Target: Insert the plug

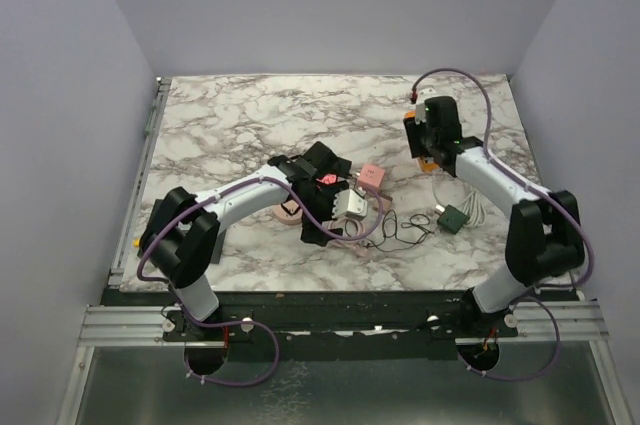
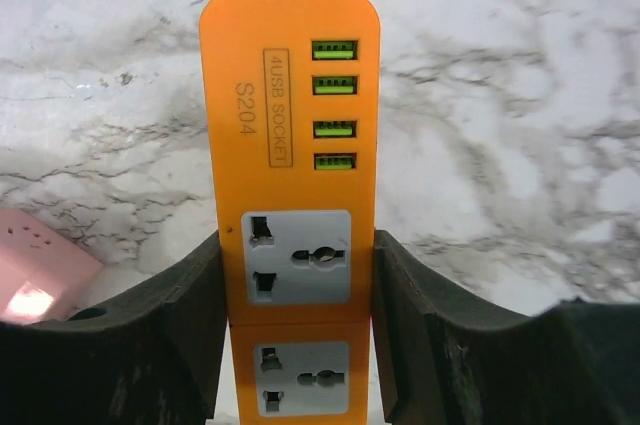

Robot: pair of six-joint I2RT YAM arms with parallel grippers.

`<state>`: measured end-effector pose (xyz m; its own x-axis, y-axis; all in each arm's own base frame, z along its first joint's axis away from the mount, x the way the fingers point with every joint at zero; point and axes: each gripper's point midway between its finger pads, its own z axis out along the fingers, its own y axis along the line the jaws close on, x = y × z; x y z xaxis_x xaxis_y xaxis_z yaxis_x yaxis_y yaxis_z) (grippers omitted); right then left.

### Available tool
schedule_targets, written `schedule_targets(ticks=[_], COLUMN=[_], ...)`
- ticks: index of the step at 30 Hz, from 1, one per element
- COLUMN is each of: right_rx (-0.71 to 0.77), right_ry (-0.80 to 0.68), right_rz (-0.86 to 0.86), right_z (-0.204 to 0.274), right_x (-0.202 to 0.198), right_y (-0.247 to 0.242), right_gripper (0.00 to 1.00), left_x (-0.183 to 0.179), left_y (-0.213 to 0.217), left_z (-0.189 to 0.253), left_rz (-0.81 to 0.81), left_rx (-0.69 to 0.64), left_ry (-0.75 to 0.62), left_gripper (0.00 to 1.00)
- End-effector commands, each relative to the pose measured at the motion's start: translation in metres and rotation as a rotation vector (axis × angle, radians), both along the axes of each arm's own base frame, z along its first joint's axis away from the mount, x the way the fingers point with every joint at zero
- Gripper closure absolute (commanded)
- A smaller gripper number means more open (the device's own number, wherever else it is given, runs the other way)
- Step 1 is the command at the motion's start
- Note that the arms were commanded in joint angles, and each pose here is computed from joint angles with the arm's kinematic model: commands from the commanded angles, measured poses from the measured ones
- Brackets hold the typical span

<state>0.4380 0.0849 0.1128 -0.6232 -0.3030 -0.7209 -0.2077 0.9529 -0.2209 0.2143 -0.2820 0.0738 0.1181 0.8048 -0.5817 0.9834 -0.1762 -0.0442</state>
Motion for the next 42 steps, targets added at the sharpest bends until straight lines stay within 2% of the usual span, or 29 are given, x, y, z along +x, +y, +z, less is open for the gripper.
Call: schedule_targets(ticks=[1,4,6,12,17,20,25,29,34,35,36,37,40,42], right_rx=[-0.177,-0.258,-0.314,-0.299,-0.311,-0.304,-0.346,-0.444,-0.432,-0.415,-0.400,-0.380,-0.301,-0.252], right_ry=[-0.199,-0.163,-0.144,0.042,0.126,0.149,0.162,0.157,0.170,0.170,0.173,0.181,0.184,0.167], right_rz=[0.021,-0.058,-0.033,0.376,0.697,0.820,0.916,0.861,0.766,0.748,0.740,0.736,0.719,0.645], right_z=[0.053,0.045,0.036,-0.021,-0.054,-0.063,-0.081,-0.094,-0.091,-0.085,-0.081,-0.077,-0.062,-0.047], right_x=[0.001,-0.013,-0.021,-0.051,-0.084,-0.102,-0.122,-0.110,-0.094,-0.091,-0.090,-0.091,-0.096,-0.091], right_y=[-0.050,-0.088,-0.095,-0.050,-0.015,-0.002,0.003,-0.013,-0.016,-0.015,-0.013,-0.012,-0.003,0.000], right_gripper=[0.79,0.81,0.81,0.87,0.88,0.86,0.82,0.77,0.62,0.54,0.25,0.03,0.00,0.00], left_x=[0.007,0.011,0.011,0.012,0.017,0.020,0.026,0.031,0.037,0.038,0.039,0.040,0.041,0.042], left_y=[0.003,0.005,0.006,0.008,0.009,0.011,0.012,0.013,0.014,0.015,0.015,0.015,0.015,0.015], left_z=[0.016,0.022,0.023,0.024,0.030,0.032,0.036,0.039,0.046,0.047,0.048,0.048,0.049,0.049], left_rz=[0.015,0.043,0.065,0.071,0.096,0.106,0.109,0.121,0.131,0.134,0.137,0.140,0.141,0.145], left_rx=[-0.022,-0.042,-0.049,-0.052,-0.067,-0.071,-0.083,-0.091,-0.109,-0.112,-0.115,-0.116,-0.122,-0.127], left_ry=[-0.055,-0.046,-0.025,-0.027,-0.018,-0.021,-0.035,-0.035,-0.048,-0.050,-0.052,-0.051,-0.046,-0.036], left_gripper=[0.01,0.01,0.01,0.01,0.01,0.01,0.01,0.01,0.01,0.01,0.01,0.01,0.01,0.01])
